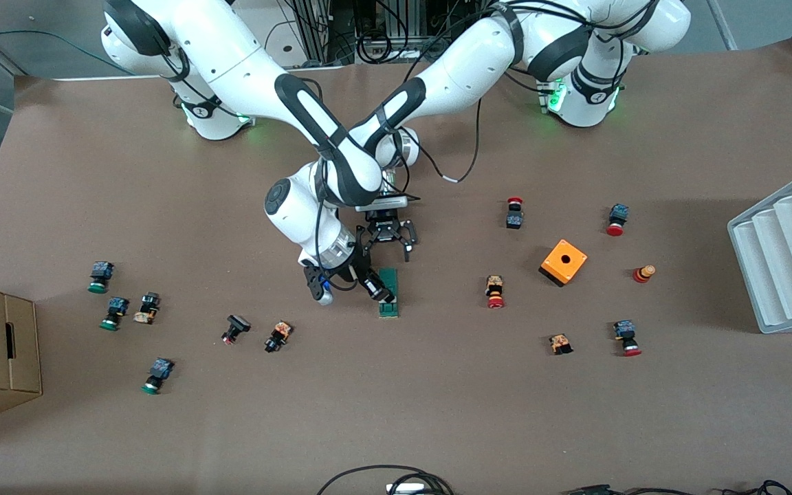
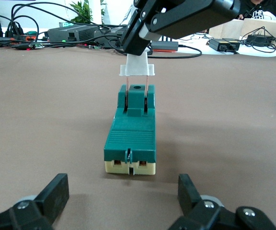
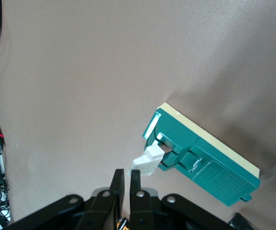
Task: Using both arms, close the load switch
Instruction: 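Push the white handle down toward the contacts with the right gripper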
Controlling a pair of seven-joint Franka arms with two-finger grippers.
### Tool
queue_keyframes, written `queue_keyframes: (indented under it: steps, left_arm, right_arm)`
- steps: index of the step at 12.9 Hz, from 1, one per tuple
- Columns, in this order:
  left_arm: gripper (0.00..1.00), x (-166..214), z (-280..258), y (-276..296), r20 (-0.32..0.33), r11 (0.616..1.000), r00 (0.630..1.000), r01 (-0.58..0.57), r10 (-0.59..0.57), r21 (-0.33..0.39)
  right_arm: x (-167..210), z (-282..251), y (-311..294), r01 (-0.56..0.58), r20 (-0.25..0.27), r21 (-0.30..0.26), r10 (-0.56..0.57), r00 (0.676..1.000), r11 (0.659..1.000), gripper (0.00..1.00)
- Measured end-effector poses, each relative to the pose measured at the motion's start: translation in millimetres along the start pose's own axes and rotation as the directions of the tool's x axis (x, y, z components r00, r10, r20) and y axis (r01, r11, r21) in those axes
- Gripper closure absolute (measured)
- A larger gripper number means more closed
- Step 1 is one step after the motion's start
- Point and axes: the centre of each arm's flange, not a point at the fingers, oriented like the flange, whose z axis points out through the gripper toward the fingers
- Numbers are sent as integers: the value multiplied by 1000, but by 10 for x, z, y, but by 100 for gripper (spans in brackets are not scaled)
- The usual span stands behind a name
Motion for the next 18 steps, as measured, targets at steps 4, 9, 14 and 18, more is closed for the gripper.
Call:
queue_keyframes:
  steps: [4, 9, 14, 18]
  left_arm:
    - [0, 0, 0, 0, 0, 1000, 1000, 0, 0, 0]
    - [0, -2, 0, 1, -1, 1000, 1000, 0, 0, 0]
    - [0, -3, 0, 1, -2, 1000, 1000, 0, 0, 0]
    - [0, -4, 0, 1, -2, 1000, 1000, -1, 1, 1]
  right_arm:
    - [42, 20, -9, 0, -4, 1, 0, 1000, 1000, 89]
    - [92, 89, -10, 4, -8, 1, -4, 1000, 1000, 89]
    - [137, 123, -24, 1, -11, 3, -1, 1000, 1000, 89]
    - [162, 147, -33, -1, -13, 5, 1, 1000, 1000, 90]
